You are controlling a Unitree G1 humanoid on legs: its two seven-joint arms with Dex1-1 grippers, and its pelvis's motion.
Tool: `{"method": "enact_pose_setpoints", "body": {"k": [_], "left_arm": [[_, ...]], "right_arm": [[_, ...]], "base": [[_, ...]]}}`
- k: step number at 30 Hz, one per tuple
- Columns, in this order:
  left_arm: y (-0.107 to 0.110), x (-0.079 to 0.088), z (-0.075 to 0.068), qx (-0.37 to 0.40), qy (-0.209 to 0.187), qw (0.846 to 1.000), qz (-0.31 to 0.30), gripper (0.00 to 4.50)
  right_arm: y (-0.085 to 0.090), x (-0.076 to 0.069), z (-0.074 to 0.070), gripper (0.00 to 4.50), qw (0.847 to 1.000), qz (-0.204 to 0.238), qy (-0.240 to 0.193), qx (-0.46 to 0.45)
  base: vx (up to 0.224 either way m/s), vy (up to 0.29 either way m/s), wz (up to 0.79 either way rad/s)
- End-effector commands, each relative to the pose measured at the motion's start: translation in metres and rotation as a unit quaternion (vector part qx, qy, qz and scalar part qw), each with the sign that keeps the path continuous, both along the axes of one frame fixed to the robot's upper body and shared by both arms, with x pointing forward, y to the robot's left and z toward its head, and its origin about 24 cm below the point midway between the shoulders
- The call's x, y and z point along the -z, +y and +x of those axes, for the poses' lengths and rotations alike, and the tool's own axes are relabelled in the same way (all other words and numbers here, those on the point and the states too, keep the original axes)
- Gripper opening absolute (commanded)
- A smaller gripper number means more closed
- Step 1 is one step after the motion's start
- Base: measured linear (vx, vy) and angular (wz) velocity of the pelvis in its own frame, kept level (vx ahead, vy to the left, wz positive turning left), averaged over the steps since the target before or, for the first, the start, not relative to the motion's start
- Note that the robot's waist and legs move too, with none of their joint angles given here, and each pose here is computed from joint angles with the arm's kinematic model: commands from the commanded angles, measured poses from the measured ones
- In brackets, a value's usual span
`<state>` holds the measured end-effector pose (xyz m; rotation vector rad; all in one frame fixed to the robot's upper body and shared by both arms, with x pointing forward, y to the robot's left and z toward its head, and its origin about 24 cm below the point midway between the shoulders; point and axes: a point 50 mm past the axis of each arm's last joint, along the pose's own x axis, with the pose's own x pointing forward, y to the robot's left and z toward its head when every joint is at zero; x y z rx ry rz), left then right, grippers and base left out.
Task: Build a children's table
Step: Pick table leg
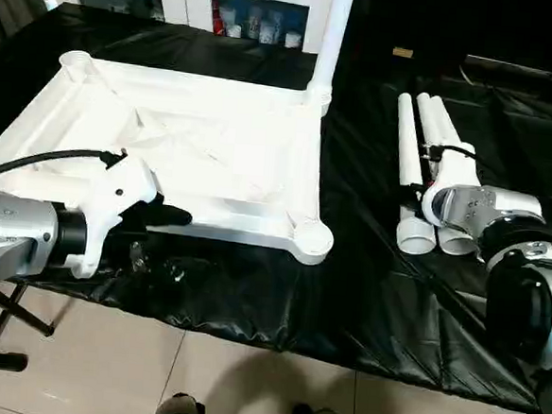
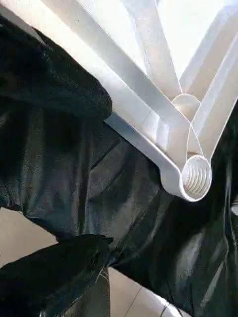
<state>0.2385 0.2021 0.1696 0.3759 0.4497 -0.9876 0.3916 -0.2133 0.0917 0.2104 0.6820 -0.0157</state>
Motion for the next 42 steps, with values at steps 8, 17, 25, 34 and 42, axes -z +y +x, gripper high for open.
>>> {"method": "enact_pose_setpoints", "body": {"k": [8, 17, 25, 34, 42], "left_arm": [[-0.004, -0.002, 0.034, -0.091, -0.1, 0.99, -0.044, 4.11], [-0.035, 0.011, 0.079, -0.203, -0.139, 0.961, -0.126, 4.11], [-0.055, 0.013, 0.102, -0.243, -0.102, 0.944, -0.197, 4.11], [-0.099, -0.013, 0.102, -0.16, 0.018, 0.9, -0.404, 4.5], [-0.121, -0.015, 0.095, -0.107, 0.085, 0.881, -0.453, 4.5]], "right_arm": [[0.006, -0.003, 0.003, 1.85, 0.998, 0.061, -0.027, 0.015], [0.014, -0.03, 0.017, 1.84, 0.974, 0.165, -0.156, 0.024], [0.018, -0.042, 0.014, 1.84, 0.928, 0.26, -0.264, -0.033], [0.052, -0.047, -0.055, 1.82, 0.808, 0.378, -0.353, -0.282], [0.06, -0.043, -0.085, 1.82, 0.769, 0.407, -0.335, -0.36]], "base": [[0.0, 0.0, 0.0], [0.0, 0.0, 0.0], [0.0, 0.0, 0.0], [0.0, 0.0, 0.0], [0.0, 0.0, 0.0]]}}
